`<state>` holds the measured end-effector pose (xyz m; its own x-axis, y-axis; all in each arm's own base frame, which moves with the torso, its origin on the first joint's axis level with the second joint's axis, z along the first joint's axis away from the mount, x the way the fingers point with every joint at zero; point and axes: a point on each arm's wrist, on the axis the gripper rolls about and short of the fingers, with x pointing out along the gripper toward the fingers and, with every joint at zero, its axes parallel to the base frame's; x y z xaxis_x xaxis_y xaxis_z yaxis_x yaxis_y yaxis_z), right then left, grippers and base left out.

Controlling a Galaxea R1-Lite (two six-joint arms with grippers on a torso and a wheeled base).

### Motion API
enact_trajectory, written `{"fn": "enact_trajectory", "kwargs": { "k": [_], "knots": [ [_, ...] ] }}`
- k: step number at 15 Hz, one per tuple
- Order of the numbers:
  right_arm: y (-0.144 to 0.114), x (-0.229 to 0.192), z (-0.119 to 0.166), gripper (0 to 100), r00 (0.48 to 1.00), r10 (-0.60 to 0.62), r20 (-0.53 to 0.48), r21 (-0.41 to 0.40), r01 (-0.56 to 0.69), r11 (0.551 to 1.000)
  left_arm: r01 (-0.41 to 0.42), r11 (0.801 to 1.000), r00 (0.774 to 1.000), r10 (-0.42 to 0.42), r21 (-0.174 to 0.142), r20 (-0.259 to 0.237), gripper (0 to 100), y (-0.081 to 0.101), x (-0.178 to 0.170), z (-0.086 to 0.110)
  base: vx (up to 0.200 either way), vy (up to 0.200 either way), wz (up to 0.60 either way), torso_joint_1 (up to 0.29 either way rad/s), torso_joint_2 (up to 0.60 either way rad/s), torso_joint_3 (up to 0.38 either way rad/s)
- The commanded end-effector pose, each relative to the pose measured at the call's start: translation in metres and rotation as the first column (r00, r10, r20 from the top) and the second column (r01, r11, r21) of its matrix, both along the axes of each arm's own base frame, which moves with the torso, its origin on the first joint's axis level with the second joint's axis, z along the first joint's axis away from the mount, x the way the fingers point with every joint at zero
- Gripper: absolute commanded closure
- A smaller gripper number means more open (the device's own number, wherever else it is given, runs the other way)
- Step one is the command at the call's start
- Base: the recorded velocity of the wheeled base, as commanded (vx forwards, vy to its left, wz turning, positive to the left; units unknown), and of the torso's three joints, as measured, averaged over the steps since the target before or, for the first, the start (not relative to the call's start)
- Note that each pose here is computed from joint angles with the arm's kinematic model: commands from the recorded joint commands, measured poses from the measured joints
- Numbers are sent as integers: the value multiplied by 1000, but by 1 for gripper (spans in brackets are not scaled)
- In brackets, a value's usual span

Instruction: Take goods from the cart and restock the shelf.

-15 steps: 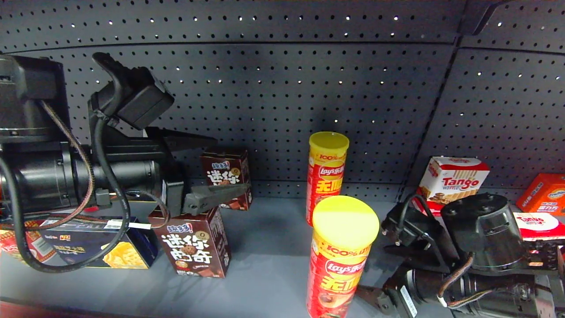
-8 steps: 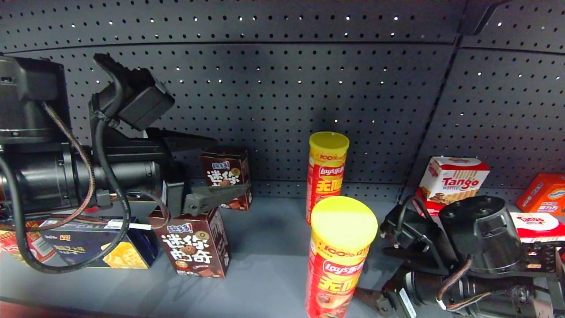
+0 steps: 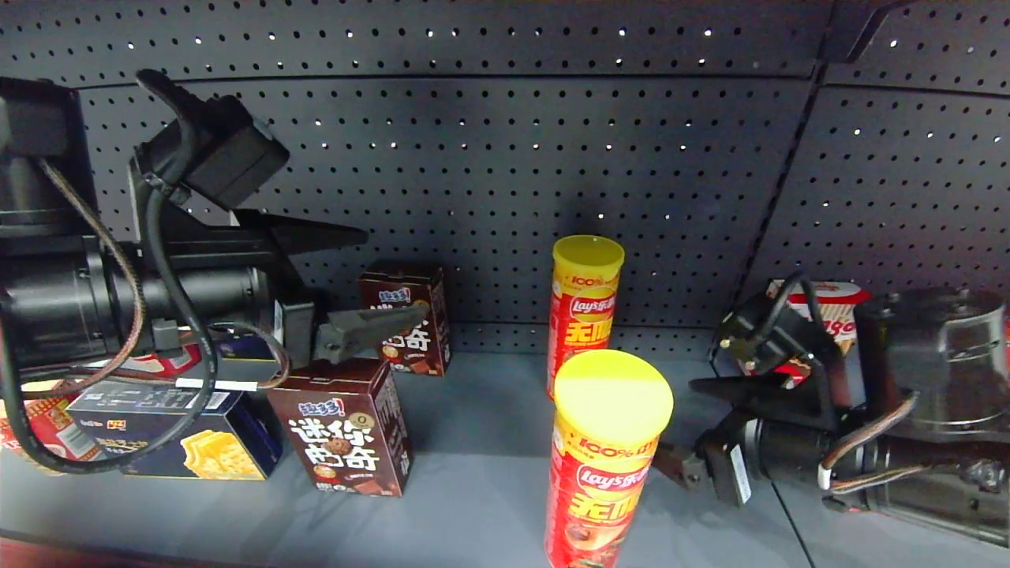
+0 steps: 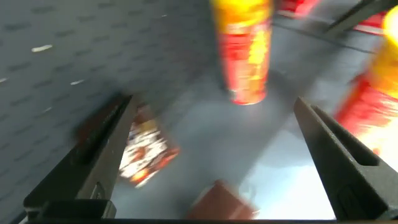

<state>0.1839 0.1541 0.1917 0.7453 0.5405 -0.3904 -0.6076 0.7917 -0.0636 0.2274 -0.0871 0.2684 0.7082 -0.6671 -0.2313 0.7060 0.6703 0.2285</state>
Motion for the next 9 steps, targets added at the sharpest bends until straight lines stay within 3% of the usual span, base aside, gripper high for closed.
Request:
{"fn": "enact_trajectory", "kwargs": {
  "k": [1, 6, 9],
  "knots": [
    [-31, -11, 36, 0, 990, -79, 117, 100, 67, 993, -65, 998, 998, 65, -6, 21, 0, 15, -3, 4, 0, 0, 0, 0, 0, 0],
    [-84, -61, 47, 0, 956, -187, 226, 192, 144, 971, -119, 992, 991, 121, -38, 51, 0, 37, -49, 3, 0, 0, 0, 0, 0, 0],
    [-109, -76, 49, 0, 915, -304, 265, 241, 242, 940, -224, 973, 971, 228, -53, 77, 0, 61, -77, -11, 0, 0, 0, 0, 0, 0]
  ]
}}
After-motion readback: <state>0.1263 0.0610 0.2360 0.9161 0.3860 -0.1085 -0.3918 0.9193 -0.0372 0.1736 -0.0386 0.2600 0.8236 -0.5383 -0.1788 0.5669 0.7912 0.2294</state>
